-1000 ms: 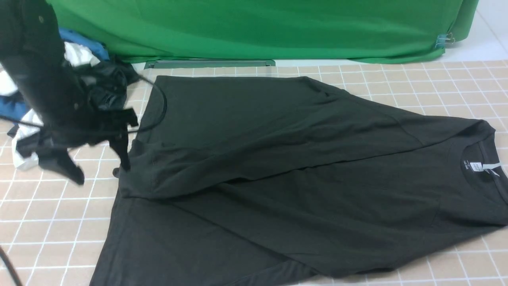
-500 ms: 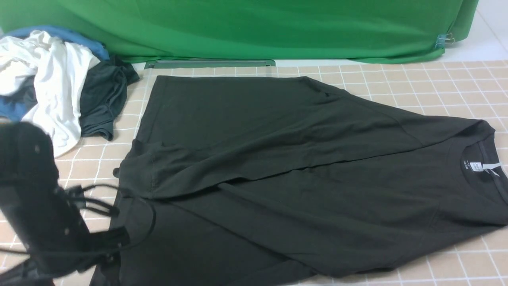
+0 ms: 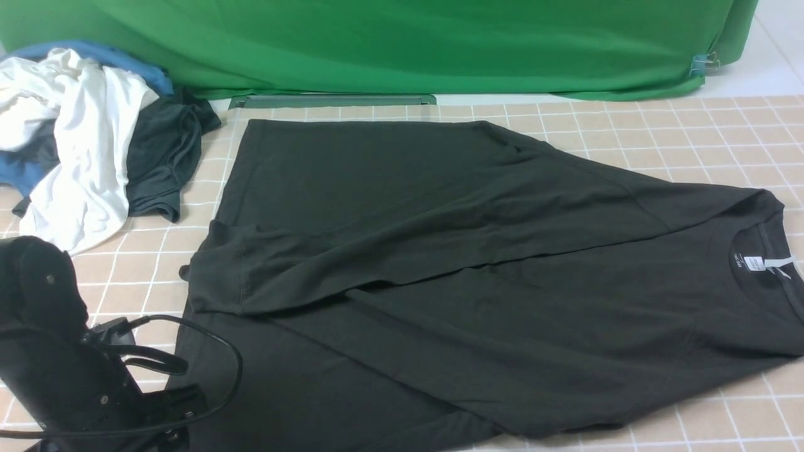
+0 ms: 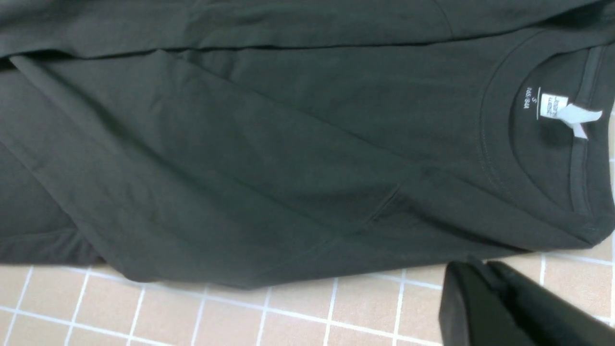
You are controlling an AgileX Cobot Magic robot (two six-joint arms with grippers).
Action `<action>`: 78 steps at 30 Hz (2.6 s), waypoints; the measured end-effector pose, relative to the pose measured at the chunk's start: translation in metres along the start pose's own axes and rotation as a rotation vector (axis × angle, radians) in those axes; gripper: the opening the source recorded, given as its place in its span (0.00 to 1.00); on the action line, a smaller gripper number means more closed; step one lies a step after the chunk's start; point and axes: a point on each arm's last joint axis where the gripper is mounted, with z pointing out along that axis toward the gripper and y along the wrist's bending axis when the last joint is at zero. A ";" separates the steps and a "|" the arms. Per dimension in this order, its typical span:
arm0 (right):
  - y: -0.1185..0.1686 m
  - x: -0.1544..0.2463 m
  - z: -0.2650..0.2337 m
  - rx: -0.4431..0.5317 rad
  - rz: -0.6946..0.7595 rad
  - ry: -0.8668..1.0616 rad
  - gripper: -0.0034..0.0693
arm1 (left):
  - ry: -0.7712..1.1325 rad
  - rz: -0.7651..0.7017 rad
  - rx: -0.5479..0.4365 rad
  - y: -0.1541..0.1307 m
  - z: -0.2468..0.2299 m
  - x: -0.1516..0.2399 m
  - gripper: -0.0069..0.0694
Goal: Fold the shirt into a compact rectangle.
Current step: 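Grasp the near edge of the shirt at its hem and shoulder corners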
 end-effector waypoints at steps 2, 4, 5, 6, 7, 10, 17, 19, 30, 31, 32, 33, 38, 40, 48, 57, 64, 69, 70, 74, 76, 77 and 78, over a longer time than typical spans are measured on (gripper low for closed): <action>0.000 0.000 0.001 0.000 0.000 0.004 0.10 | 0.003 0.018 0.005 0.000 0.000 0.000 0.62; 0.000 0.000 0.001 0.000 0.001 0.007 0.10 | -0.001 0.022 0.039 -0.004 0.000 0.000 0.45; 0.000 0.000 0.001 0.000 0.003 0.008 0.10 | -0.003 0.022 0.050 -0.004 0.000 0.000 0.39; 0.000 0.000 0.001 -0.002 0.007 0.011 0.10 | -0.004 0.032 0.050 -0.004 0.000 0.000 0.31; 0.000 0.000 0.002 -0.003 0.006 0.016 0.10 | -0.005 0.036 0.049 -0.004 0.000 0.000 0.27; 0.008 0.001 0.006 -0.043 -0.030 0.055 0.10 | -0.007 0.057 0.050 -0.004 0.000 0.000 0.14; 0.044 0.004 0.044 -0.176 -0.218 0.266 0.13 | -0.111 0.066 0.116 -0.010 -0.010 -0.003 0.13; 0.053 0.007 0.057 -0.197 -0.261 0.340 0.15 | -0.166 0.078 0.132 -0.011 -0.020 -0.002 0.13; 0.077 0.022 0.118 -0.212 -0.346 0.609 0.68 | -0.270 0.131 0.146 -0.007 -0.048 0.013 0.13; 0.078 0.023 0.121 -0.210 -0.346 0.621 0.70 | -0.269 0.131 0.146 -0.007 -0.048 0.013 0.13; 0.078 0.023 0.122 -0.209 -0.345 0.628 0.72 | -0.267 0.131 0.146 -0.007 -0.048 0.014 0.13; 0.078 0.023 0.124 -0.208 -0.344 0.635 0.72 | -0.266 0.130 0.143 -0.006 -0.046 0.014 0.13; 0.078 0.023 0.125 -0.207 -0.344 0.632 0.73 | -0.219 0.110 0.112 0.002 -0.028 0.023 0.13; 0.078 0.023 0.126 -0.207 -0.344 0.627 0.73 | -0.207 0.108 0.109 0.003 -0.026 0.025 0.13; 0.078 0.021 0.127 -0.207 -0.342 0.603 0.73 | -0.160 0.065 0.063 0.005 -0.035 0.026 0.22; 0.078 0.021 0.127 -0.207 -0.342 0.602 0.73 | -0.207 0.014 0.044 0.007 -0.034 0.022 0.64; 0.078 0.021 0.127 -0.207 -0.341 0.595 0.73 | -0.271 -0.009 0.065 0.009 -0.012 0.016 0.81; 0.079 0.020 0.128 -0.207 -0.341 0.587 0.73 | -0.235 -0.027 0.064 0.008 -0.006 0.013 0.80; 0.079 0.020 0.128 -0.207 -0.341 0.586 0.73 | -0.231 -0.028 0.062 0.008 -0.005 0.013 0.77; 0.079 0.020 0.128 -0.207 -0.341 0.585 0.73 | -0.229 -0.022 0.058 0.009 -0.004 0.012 0.66; 0.079 0.020 0.128 -0.207 -0.341 0.585 0.73 | -0.231 -0.019 0.055 0.009 -0.004 0.012 0.59; 0.079 0.020 0.128 -0.207 -0.341 0.585 0.73 | -0.230 -0.017 0.051 0.009 -0.004 0.012 0.55; 0.079 0.020 0.128 -0.207 -0.341 0.585 0.73 | -0.231 -0.014 0.048 0.009 -0.004 0.012 0.50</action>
